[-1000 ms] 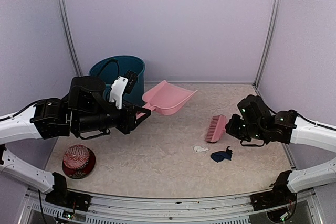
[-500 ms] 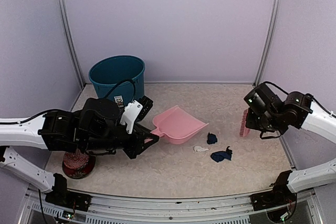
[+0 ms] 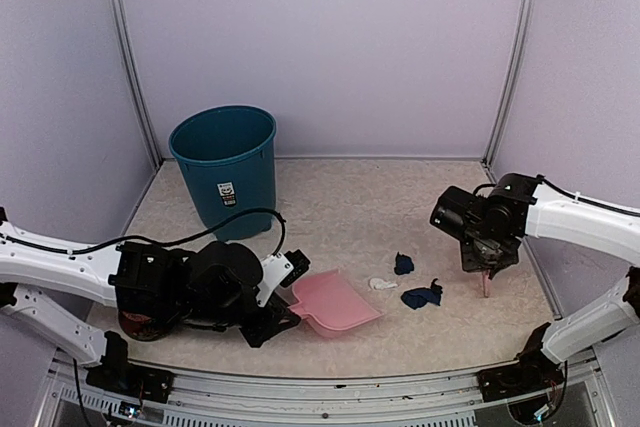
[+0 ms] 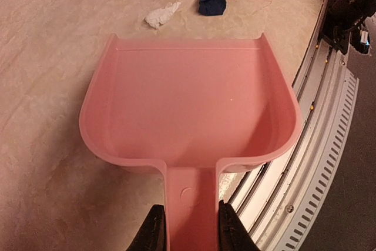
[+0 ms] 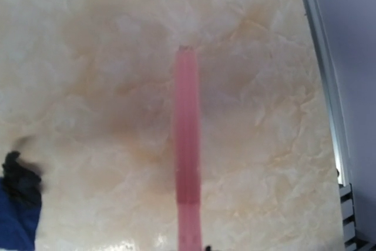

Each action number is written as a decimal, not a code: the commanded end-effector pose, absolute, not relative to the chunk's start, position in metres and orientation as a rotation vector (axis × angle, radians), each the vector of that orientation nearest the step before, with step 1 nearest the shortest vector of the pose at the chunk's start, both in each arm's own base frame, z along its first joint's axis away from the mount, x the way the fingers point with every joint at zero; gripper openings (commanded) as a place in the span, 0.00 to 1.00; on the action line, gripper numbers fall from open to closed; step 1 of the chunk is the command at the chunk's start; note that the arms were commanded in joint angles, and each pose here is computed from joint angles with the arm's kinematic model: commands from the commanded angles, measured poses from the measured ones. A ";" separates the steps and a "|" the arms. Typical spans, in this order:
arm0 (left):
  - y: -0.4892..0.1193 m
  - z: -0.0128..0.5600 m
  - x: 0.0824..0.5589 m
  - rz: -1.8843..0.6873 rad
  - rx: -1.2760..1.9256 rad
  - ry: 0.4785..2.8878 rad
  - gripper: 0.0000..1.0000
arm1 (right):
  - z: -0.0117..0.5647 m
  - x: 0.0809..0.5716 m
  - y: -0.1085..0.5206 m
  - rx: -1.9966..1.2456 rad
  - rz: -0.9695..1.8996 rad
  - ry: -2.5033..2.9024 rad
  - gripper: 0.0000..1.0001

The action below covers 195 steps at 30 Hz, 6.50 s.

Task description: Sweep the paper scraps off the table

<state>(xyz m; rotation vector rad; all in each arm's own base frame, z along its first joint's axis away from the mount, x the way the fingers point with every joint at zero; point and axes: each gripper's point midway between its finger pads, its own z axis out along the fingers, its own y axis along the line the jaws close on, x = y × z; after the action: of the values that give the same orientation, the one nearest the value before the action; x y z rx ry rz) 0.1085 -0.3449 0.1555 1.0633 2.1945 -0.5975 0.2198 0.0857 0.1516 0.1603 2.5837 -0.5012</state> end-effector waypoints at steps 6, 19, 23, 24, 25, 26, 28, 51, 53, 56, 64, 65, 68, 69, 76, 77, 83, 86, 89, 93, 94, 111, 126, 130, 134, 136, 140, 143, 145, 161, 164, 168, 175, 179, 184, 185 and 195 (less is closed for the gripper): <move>-0.366 0.126 0.106 -0.574 1.117 2.231 0.00 | 0.143 0.225 0.129 -0.041 -0.371 2.650 0.00; -0.401 0.088 0.126 -0.493 1.216 2.242 0.00 | 0.136 0.233 0.213 -0.426 -0.045 2.606 0.00; -0.406 0.078 0.134 -0.479 1.226 2.256 0.00 | 0.132 0.229 0.236 -0.564 -0.026 2.580 0.00; -0.407 0.076 0.136 -0.478 1.226 2.260 0.00 | 0.131 0.228 0.239 -0.583 -0.033 2.577 0.00; -0.407 0.073 0.139 -0.474 1.223 2.266 0.00 | 0.130 0.228 0.243 -0.602 -0.041 2.571 0.00; -0.407 0.071 0.141 -0.474 1.219 2.269 0.00 | 0.130 0.226 0.248 -0.631 -0.037 2.565 0.00; -0.406 0.068 0.146 -0.474 1.206 2.281 0.00 | 0.132 0.222 0.257 -0.686 -0.035 2.545 0.00; -0.381 0.037 0.175 -0.467 1.036 2.364 0.00 | 0.189 0.180 0.308 -0.849 0.222 2.418 0.00; -0.378 0.036 0.175 -0.466 1.026 2.366 0.00 | 0.199 0.187 0.299 -0.799 0.175 2.390 0.00; -0.374 0.036 0.174 -0.467 1.013 2.368 0.00 | 0.212 0.196 0.285 -0.730 0.105 2.351 0.00; -0.361 0.039 0.173 -0.454 0.965 2.371 0.00 | 0.233 0.221 0.276 -0.668 0.005 2.223 0.00; -0.359 0.040 0.173 -0.452 0.963 2.368 0.00 | 0.229 0.224 0.277 -0.663 0.004 2.220 0.00; -0.354 0.042 0.173 -0.458 0.922 2.376 0.00 | 0.220 0.234 0.284 -0.711 -0.016 2.199 0.00; -0.353 0.043 0.173 -0.459 0.913 2.374 0.00 | 0.216 0.237 0.285 -0.721 -0.029 2.194 0.00; -0.340 0.051 0.173 -0.448 0.855 2.363 0.00 | 0.186 0.242 0.309 -0.854 -0.019 2.190 0.00; -0.339 0.051 0.173 -0.444 0.848 2.363 0.00 | 0.181 0.242 0.312 -0.868 -0.012 2.193 0.00; -0.332 0.055 0.175 -0.422 0.801 2.349 0.00 | 0.180 0.244 0.314 -0.852 0.006 2.174 0.00; -0.332 0.065 0.176 -0.425 0.781 2.312 0.00 | 0.185 0.250 0.304 -0.787 -0.017 2.169 0.00; -0.331 0.076 0.177 -0.425 0.754 2.282 0.00 | 0.188 0.257 0.287 -0.701 -0.046 2.178 0.00; -0.329 0.097 0.179 -0.440 0.716 2.238 0.00 | 0.192 0.263 0.264 -0.593 -0.062 2.185 0.00; -0.329 0.103 0.180 -0.445 0.708 2.227 0.00 | 0.192 0.265 0.258 -0.566 -0.061 2.187 0.00; -0.317 0.256 0.196 -0.518 0.580 2.026 0.00 | 0.184 0.285 0.213 -0.340 0.074 2.180 0.00; -0.262 0.372 0.239 -0.594 0.366 1.872 0.00 | 0.183 0.296 0.220 -0.318 0.136 2.145 0.00; -0.248 0.379 0.262 -0.657 0.278 1.886 0.00 | 0.185 0.298 0.222 -0.322 0.140 2.137 0.00; -0.241 0.383 0.278 -0.751 0.218 1.884 0.00 | 0.186 0.299 0.222 -0.318 0.142 2.134 0.00; -0.237 0.385 0.286 -0.805 0.188 1.877 0.00 | 0.187 0.298 0.221 -0.315 0.150 2.131 0.00; -0.224 0.386 0.303 -0.906 0.120 1.873 0.00 | 0.188 0.297 0.220 -0.311 0.158 2.127 0.00; -0.221 0.384 0.310 -0.998 0.097 1.871 0.00 | 0.188 0.296 0.219 -0.306 0.161 2.127 0.00; -0.218 0.383 0.314 -1.061 0.069 1.865 0.00 | 0.188 0.295 0.218 -0.303 0.162 2.127 0.00; -0.204 0.389 0.325 -1.704 -0.177 1.677 0.00 | 0.181 0.294 0.215 -0.286 0.171 2.126 0.00; -0.201 0.390 0.328 -1.789 -0.261 1.614 0.00 | 0.181 0.293 0.214 -0.280 0.175 2.126 0.00; -0.192 0.396 0.333 -1.869 -0.363 1.505 0.00 | 0.182 0.293 0.214 -0.272 0.185 2.122 0.00; -0.183 0.410 0.339 -2.026 -0.468 1.284 0.00 | 0.185 0.294 0.216 -0.267 0.198 2.108 0.00; -0.182 0.414 0.340 -2.065 -0.527 1.202 0.00 | 0.187 0.293 0.216 -0.266 0.211 2.106 0.00; -0.176 0.427 0.343 -2.078 -0.592 1.102 0.00 | 0.193 0.294 0.216 -0.248 0.222 2.095 0.00; -0.177 0.429 0.344 -2.090 -0.599 1.095 0.00 | 0.196 0.294 0.216 -0.241 0.229 2.091 0.00; -0.189 0.447 0.315 -2.000 -0.449 1.170 0.00 | 0.230 0.283 0.211 -0.203 0.341 2.001 0.00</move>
<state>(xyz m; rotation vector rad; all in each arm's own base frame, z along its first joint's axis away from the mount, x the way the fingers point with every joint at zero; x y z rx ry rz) 0.3334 -0.1955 0.4308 -0.5449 1.1875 -2.0693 0.2835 0.2139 0.2129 -0.2472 2.0513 0.2882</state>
